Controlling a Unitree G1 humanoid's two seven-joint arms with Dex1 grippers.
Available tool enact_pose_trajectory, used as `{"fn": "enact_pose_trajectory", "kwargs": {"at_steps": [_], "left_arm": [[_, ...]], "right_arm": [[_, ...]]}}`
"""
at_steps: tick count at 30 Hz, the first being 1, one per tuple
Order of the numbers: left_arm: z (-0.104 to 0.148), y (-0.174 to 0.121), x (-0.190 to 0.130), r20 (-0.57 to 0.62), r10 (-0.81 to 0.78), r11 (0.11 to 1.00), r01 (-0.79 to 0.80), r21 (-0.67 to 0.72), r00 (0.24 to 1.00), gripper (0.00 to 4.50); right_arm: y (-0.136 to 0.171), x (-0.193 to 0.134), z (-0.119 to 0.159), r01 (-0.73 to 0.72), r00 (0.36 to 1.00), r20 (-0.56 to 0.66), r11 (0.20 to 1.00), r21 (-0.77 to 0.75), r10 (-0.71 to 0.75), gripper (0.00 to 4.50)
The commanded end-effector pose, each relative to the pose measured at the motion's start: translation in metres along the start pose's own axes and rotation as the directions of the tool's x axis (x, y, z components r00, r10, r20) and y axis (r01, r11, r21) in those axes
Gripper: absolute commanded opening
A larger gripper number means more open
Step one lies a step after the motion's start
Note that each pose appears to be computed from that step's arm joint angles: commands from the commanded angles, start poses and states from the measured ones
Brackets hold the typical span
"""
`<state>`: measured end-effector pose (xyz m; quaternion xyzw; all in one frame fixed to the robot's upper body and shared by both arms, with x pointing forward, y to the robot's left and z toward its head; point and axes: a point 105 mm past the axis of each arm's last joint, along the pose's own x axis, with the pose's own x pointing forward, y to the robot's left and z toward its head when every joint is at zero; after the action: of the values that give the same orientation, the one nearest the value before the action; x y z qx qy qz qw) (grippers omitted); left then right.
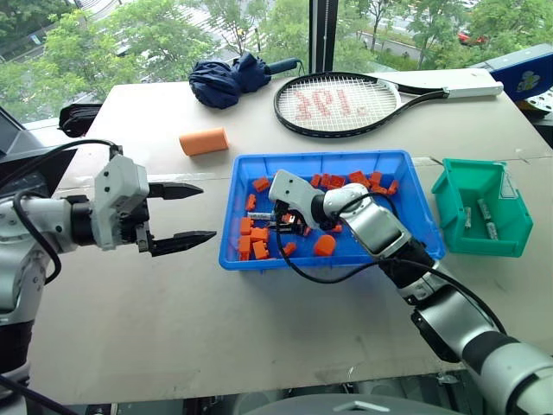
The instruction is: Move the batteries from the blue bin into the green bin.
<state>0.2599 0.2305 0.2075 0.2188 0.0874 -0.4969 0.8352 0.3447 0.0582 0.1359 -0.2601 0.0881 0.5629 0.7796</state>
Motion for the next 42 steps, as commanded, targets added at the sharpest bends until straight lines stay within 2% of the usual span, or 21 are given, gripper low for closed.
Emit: {"fn": "enact_pose_trajectory", "kwargs": {"at_steps": [1,8,9,11,13,15,19,23,28,30,35,39,42], "left_arm": [[0.012,0.004,-0.008,0.007,0.03,0.998,-0.03,0.05,1.0,4.5],[0.013,0.005,-0.008,0.009,0.039,0.998,-0.04,0.052,0.999,4.5],[0.013,0.005,-0.009,0.009,0.041,0.998,-0.042,0.051,0.999,4.5],[0.012,0.005,-0.01,0.005,0.047,0.998,-0.047,0.049,0.999,4.5],[0.011,0.005,-0.013,-0.001,0.054,0.998,-0.054,0.045,0.999,4.5],[0.008,0.007,-0.016,-0.019,0.067,0.997,-0.066,0.045,0.998,4.5],[0.006,0.01,-0.02,-0.032,0.078,0.996,-0.077,0.042,0.996,4.5],[0.007,0.01,-0.019,-0.025,0.067,0.997,-0.066,0.041,0.997,4.5],[0.009,0.007,-0.012,-0.013,0.032,0.998,-0.031,0.051,0.999,4.5],[0.019,0.005,-0.005,0.016,0.0,0.997,-0.001,0.074,1.0,4.5],[0.056,0.001,0.018,0.15,-0.075,0.989,0.055,0.135,0.986,4.5],[0.085,-0.002,0.031,0.271,-0.135,0.985,0.098,0.143,0.953,4.5],[0.1,-0.004,0.04,0.346,-0.182,0.98,0.14,0.143,0.92,4.5]], "right_arm": [[-0.004,0.006,0.018,0.001,1.0,0.029,1.0,-0.017,-0.001,3.11],[-0.002,0.029,-0.001,-0.036,0.998,-0.053,0.998,0.05,0.039,3.11],[0.0,0.03,-0.002,-0.052,0.997,-0.049,0.996,0.074,0.056,2.56],[0.003,0.032,0.0,-0.078,0.997,-0.021,0.992,0.095,0.081,1.81],[0.004,0.033,0.004,-0.091,0.996,0.008,0.991,0.103,0.091,0.71],[0.003,0.031,0.005,-0.092,0.996,0.014,0.991,0.1,0.091,0.01],[-0.001,0.022,0.006,-0.083,0.996,0.03,0.992,0.099,0.081,0.01],[-0.007,-0.001,0.018,-0.069,0.996,0.071,0.993,0.092,0.062,0.01],[-0.014,-0.051,0.034,-0.018,0.991,0.135,0.995,0.098,0.005,0.01],[-0.02,-0.077,0.033,0.03,0.988,0.145,0.992,0.125,-0.048,0.01],[-0.046,-0.152,0.009,0.255,0.96,0.068,0.95,0.182,-0.271,0.01],[-0.06,-0.221,-0.014,0.43,0.9,-0.033,0.876,0.218,-0.434,0.01],[-0.065,-0.27,-0.04,0.56,0.828,-0.141,0.79,0.249,-0.543,0.01]]}}
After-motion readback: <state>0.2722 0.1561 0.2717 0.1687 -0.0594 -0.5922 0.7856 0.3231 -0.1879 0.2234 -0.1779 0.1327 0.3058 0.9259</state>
